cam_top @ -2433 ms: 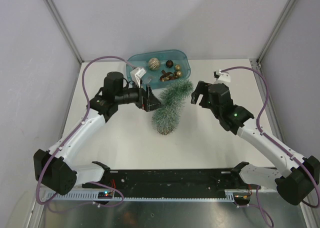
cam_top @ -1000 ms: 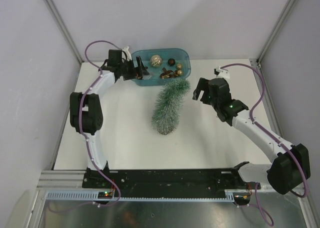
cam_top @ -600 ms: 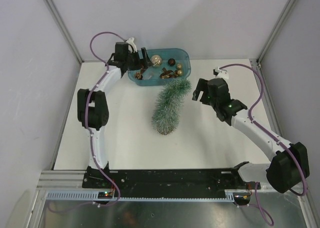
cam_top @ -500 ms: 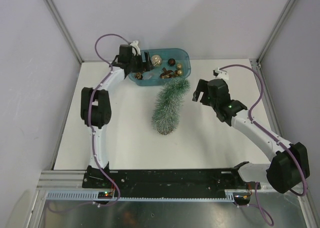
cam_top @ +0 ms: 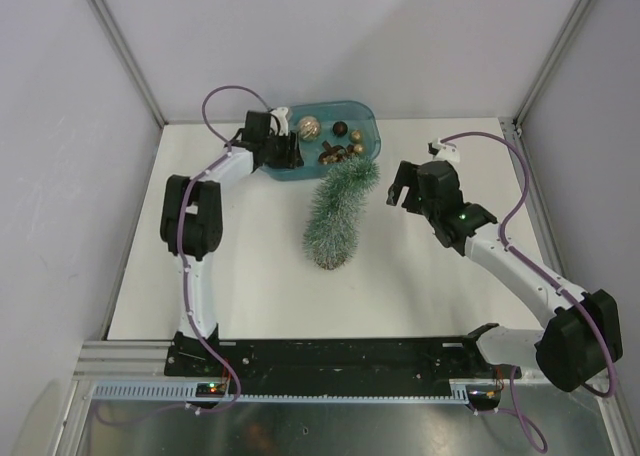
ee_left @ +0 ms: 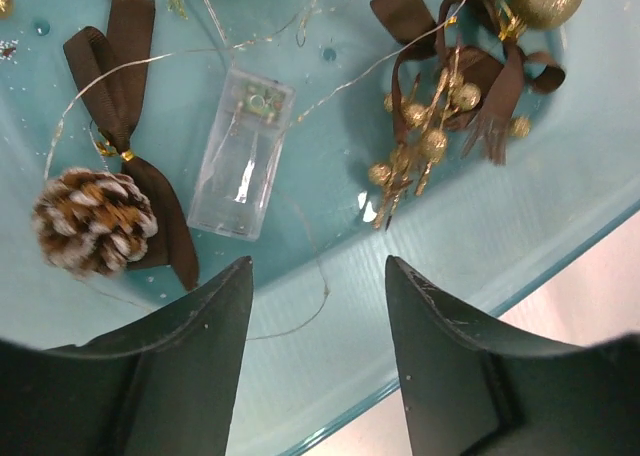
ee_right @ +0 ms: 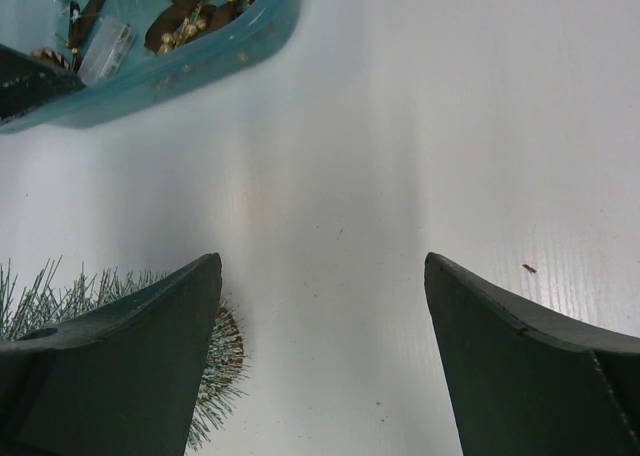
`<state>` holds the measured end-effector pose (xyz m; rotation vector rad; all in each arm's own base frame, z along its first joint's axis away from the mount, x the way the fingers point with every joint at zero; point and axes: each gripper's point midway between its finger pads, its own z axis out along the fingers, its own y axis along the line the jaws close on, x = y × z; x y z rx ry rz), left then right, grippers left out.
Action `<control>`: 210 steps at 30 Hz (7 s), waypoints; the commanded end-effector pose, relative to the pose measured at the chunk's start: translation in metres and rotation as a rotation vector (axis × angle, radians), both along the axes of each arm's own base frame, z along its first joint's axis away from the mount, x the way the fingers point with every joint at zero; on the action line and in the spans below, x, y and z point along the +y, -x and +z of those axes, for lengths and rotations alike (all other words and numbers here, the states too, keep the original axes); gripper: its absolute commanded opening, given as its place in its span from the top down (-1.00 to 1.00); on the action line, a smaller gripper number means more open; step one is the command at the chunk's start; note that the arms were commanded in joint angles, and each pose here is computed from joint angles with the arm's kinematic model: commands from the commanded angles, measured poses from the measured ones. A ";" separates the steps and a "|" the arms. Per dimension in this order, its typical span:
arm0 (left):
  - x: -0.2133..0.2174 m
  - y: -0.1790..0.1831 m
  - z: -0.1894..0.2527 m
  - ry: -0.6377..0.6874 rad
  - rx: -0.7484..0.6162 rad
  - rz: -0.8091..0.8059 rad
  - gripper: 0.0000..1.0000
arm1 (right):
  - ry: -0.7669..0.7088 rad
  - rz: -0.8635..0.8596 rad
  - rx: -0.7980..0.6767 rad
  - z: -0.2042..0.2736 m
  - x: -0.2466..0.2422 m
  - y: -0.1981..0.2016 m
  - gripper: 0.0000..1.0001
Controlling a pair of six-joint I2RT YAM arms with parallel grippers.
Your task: Decorate the small christmas tree
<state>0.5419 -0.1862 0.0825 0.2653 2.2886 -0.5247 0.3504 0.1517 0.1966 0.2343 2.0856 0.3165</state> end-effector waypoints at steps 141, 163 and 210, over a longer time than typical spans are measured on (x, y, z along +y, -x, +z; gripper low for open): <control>0.017 0.024 0.079 -0.286 -0.392 -0.441 -0.52 | -0.185 0.114 0.039 -0.047 0.070 -0.092 -0.32; -0.015 -0.013 0.052 -0.352 -0.495 -0.624 -0.51 | -0.193 0.114 0.044 -0.052 0.069 -0.096 -0.33; -0.036 -0.025 0.086 -0.476 -0.628 -0.646 1.00 | -0.208 0.128 0.047 -0.056 0.071 -0.091 -0.22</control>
